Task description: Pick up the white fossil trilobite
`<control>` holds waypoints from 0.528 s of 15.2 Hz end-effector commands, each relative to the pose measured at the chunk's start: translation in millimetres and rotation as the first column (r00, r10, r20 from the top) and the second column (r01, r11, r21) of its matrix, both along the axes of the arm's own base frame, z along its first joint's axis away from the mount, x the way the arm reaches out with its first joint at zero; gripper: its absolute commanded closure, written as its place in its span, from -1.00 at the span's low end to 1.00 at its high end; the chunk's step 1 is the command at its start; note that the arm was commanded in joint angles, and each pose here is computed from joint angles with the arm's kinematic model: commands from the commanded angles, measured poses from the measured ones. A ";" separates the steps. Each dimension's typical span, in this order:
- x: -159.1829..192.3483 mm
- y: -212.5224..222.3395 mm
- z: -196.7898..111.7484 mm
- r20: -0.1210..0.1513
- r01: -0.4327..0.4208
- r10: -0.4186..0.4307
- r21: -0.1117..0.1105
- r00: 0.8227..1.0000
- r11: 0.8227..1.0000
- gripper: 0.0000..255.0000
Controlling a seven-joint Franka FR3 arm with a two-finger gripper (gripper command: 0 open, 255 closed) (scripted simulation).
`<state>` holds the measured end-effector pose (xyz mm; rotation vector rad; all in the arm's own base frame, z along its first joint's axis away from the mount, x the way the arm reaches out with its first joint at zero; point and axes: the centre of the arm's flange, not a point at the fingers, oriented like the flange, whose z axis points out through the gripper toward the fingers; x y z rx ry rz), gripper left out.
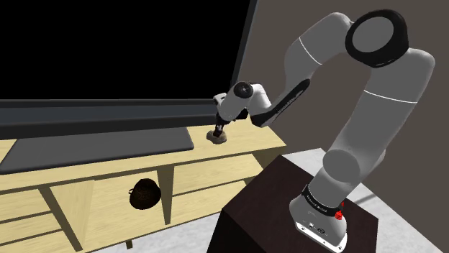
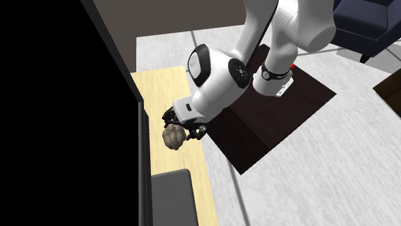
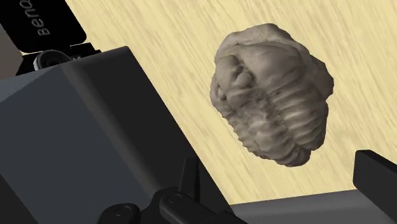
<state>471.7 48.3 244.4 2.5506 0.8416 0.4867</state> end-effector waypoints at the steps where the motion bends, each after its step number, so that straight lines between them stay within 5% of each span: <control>1: 11.8 2.4 -22.5 0.030 -0.048 0.049 -0.021 0.998 0.999 -1.00; 8: 18.5 3.9 -62.6 0.041 -0.066 0.067 -0.030 0.997 0.997 -1.00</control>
